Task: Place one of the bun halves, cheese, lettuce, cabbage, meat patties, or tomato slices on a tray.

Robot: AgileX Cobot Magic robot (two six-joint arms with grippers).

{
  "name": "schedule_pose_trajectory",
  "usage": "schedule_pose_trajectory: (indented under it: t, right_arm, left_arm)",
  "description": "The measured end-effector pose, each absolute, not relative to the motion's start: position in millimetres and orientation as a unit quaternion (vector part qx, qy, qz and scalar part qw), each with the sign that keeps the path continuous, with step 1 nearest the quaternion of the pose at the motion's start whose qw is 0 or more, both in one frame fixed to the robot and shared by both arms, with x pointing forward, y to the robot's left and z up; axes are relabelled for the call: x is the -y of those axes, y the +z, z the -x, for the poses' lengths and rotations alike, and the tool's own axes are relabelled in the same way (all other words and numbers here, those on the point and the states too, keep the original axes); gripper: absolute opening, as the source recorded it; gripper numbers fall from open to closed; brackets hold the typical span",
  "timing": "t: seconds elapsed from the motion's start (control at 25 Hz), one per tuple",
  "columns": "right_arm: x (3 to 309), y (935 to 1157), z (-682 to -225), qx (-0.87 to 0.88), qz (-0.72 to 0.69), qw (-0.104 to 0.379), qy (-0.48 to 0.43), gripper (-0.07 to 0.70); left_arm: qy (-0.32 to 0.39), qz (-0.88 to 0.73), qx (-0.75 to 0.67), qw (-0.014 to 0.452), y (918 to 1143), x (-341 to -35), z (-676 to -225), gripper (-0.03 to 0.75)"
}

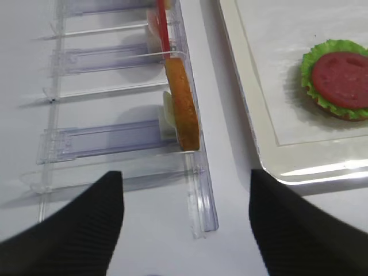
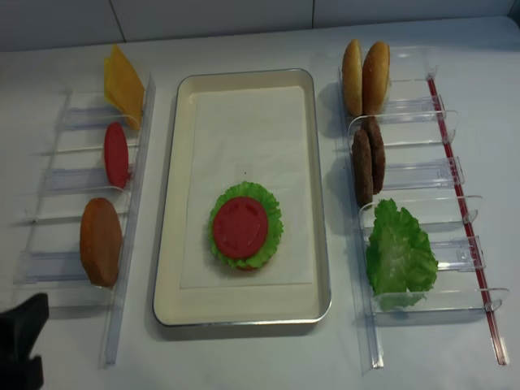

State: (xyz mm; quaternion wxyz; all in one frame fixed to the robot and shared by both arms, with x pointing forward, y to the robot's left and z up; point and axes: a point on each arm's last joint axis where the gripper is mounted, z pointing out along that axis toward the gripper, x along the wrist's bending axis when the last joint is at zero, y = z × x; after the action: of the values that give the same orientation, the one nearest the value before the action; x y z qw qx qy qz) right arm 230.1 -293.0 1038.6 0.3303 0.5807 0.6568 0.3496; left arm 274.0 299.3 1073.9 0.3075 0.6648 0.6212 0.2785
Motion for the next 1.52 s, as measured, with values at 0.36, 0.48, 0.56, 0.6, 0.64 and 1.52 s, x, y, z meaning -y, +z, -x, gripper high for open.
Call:
schedule_pose_trajectory:
  t: [0.36,0.48,0.56,0.6,0.64,1.52]
  right_arm:
    - [293.0,1038.6,-230.1,-0.657,-0.581,0.33,0.35,0.449]
    - [293.0,1038.6,-230.1,-0.657,-0.581,0.33,0.35,0.449]
    - [293.0,1038.6,-230.1,-0.657,-0.581,0.33,0.35,0.449]
    - [293.0,1038.6,-230.1,-0.657,-0.581,0.33,0.35,0.449]
    - [293.0,1038.6,-230.1,-0.657,-0.581,0.33,0.35,0.449]
    - [293.0,1038.6,-230.1,-0.657,-0.581,0.33,0.35,0.449]
  left_arm:
    - [0.315,-0.642,-0.606,0.348,1046.9,-304.2,-233.5,0.426]
    - [0.319,-0.64,-0.605,0.351,1041.4,-304.9,-228.4,0.426]
    - [0.319,-0.639,-0.605,0.351,1041.1,-305.2,-227.6,0.426]
    - [0.319,-0.639,-0.606,0.35,1040.8,-305.2,-227.4,0.426]
    - [0.319,-0.639,-0.605,0.351,1040.8,-305.3,-227.2,0.425]
    - [0.319,-0.639,-0.606,0.351,1040.7,-305.3,-227.2,0.424]
